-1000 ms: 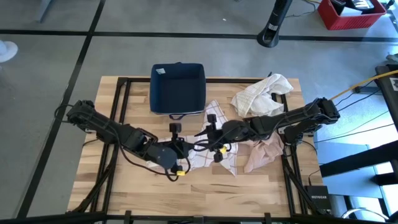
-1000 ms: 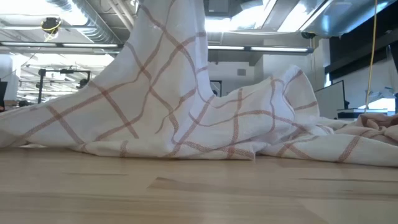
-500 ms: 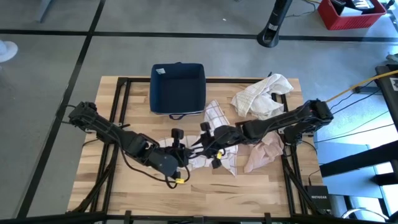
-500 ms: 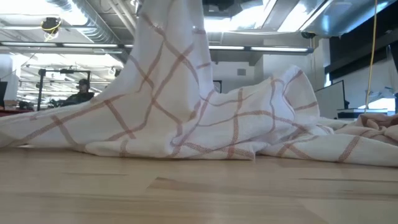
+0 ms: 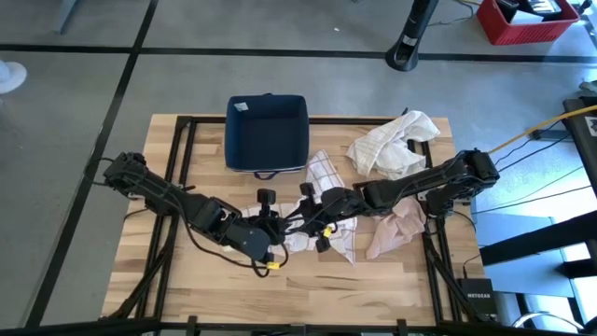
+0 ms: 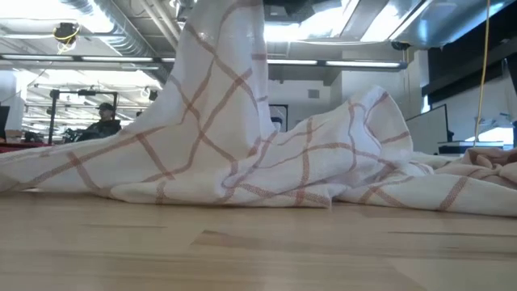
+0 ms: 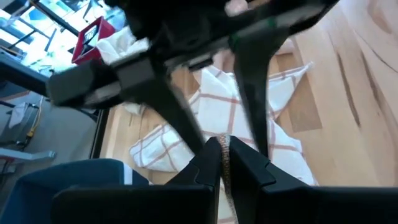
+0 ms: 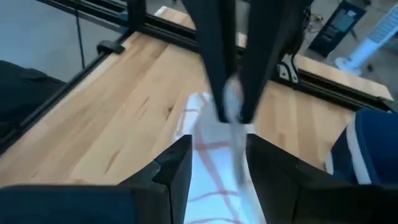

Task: Fold towel
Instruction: Fold the left white patterned towel

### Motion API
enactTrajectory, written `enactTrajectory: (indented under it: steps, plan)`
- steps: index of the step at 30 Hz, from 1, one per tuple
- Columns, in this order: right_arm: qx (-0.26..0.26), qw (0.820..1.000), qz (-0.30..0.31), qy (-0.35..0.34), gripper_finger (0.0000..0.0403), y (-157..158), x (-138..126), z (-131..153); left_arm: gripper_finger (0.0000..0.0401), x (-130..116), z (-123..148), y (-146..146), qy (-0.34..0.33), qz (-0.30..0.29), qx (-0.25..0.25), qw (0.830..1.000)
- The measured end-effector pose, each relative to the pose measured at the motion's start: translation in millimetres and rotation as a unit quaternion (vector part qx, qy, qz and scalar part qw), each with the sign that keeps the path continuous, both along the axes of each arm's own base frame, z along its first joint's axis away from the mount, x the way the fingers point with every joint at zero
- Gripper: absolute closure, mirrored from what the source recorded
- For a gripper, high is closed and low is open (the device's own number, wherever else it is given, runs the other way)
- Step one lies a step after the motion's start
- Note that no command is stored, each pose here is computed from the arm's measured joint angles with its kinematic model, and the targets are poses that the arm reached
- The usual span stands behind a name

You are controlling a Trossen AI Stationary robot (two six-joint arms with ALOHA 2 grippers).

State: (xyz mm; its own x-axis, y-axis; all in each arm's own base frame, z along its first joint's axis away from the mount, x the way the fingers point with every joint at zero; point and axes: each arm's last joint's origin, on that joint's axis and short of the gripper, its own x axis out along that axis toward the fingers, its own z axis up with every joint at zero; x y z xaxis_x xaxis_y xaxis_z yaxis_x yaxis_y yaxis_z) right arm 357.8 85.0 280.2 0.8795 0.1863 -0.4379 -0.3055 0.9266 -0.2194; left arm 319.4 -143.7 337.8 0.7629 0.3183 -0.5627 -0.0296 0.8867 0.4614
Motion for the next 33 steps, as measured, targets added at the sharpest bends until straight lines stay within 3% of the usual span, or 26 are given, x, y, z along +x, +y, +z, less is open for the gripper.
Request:
enactTrajectory:
  steps: [4,10,14,22,29,33]
  plan:
    - [-0.013,1.0,0.011,-0.016,0.0265,2.2,7.4,-5.9,0.0384,0.9,1.1,-0.8,-0.006,-0.004,0.001,1.0]
    - [-0.058,0.998,-0.015,-0.016,0.0388,-0.2,5.8,-5.5,0.0383,5.0,3.6,2.3,-0.025,0.006,-0.013,1.0]
    - [-0.077,0.996,-0.042,-0.012,0.0386,4.6,-10.5,9.1,0.0363,0.1,12.6,8.4,-0.008,0.034,-0.028,0.999]
    - [-0.094,0.989,-0.093,0.068,0.0398,23.2,-67.3,29.5,0.0265,-28.7,21.4,8.4,0.069,0.099,-0.089,0.989]
    - [-0.098,0.976,-0.156,0.12,0.0399,44.4,-97.0,17.5,0.0242,-48.3,-35.6,5.1,0.146,0.194,-0.09,0.966]
    - [-0.103,0.967,-0.2,0.121,0.0398,46.7,-104.1,-2.5,0.0242,-57.0,-82.1,-0.5,0.198,0.191,-0.112,0.955]
